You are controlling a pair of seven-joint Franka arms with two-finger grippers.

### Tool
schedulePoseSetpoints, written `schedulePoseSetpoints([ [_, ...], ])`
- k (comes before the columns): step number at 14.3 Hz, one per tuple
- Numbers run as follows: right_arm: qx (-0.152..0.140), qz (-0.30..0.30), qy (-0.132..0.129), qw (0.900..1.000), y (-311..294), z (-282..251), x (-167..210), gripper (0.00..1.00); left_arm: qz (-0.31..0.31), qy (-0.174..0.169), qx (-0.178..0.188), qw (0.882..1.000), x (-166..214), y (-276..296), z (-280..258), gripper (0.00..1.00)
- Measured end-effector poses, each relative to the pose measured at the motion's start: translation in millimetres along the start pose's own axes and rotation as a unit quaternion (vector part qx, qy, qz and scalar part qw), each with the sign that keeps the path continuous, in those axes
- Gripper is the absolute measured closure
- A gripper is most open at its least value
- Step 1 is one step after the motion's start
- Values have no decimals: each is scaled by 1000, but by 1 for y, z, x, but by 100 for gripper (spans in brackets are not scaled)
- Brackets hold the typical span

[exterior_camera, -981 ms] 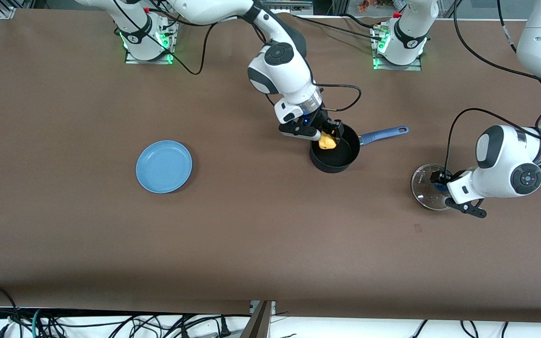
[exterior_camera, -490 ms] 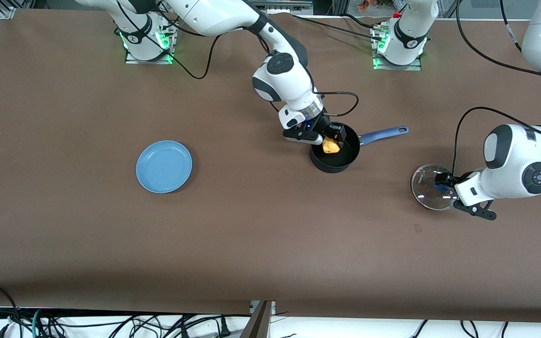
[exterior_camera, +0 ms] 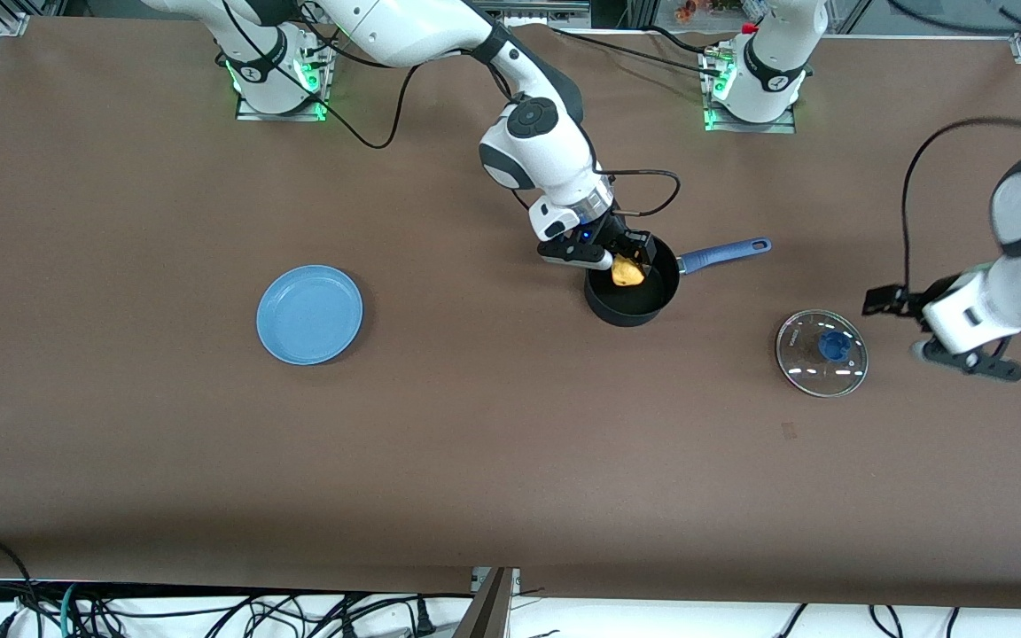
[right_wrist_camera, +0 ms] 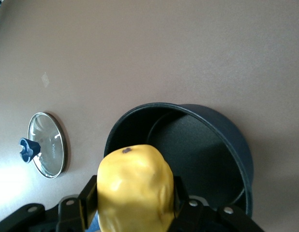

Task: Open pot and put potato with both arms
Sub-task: 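Open the right gripper to drop the potato into the pot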

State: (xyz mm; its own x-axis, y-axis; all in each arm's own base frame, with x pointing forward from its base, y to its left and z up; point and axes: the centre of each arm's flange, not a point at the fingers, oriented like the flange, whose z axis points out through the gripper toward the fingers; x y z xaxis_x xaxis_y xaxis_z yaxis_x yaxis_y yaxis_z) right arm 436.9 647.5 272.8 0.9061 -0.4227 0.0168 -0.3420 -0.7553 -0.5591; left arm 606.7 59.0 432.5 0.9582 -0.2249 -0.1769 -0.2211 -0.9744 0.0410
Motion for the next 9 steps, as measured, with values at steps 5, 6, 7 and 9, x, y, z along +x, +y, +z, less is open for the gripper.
schedulePoseSetpoints([
  [5, 0, -1, -1, 1000, 0, 0, -3, 34, -17, 4, 14, 1000, -62, 41, -90, 0],
  [6, 0, -1, -1, 1000, 0, 0, -3, 33, -24, 5, 15, 1000, -75, 50, -105, 0],
  [7, 0, -1, -1, 1000, 0, 1, -3, 32, -31, 9, 17, 999, -88, 60, -120, 0],
  [9, 0, -1, -1, 1000, 0, 1, -3, 14, -54, 23, 17, 998, -108, 77, -143, 0],
])
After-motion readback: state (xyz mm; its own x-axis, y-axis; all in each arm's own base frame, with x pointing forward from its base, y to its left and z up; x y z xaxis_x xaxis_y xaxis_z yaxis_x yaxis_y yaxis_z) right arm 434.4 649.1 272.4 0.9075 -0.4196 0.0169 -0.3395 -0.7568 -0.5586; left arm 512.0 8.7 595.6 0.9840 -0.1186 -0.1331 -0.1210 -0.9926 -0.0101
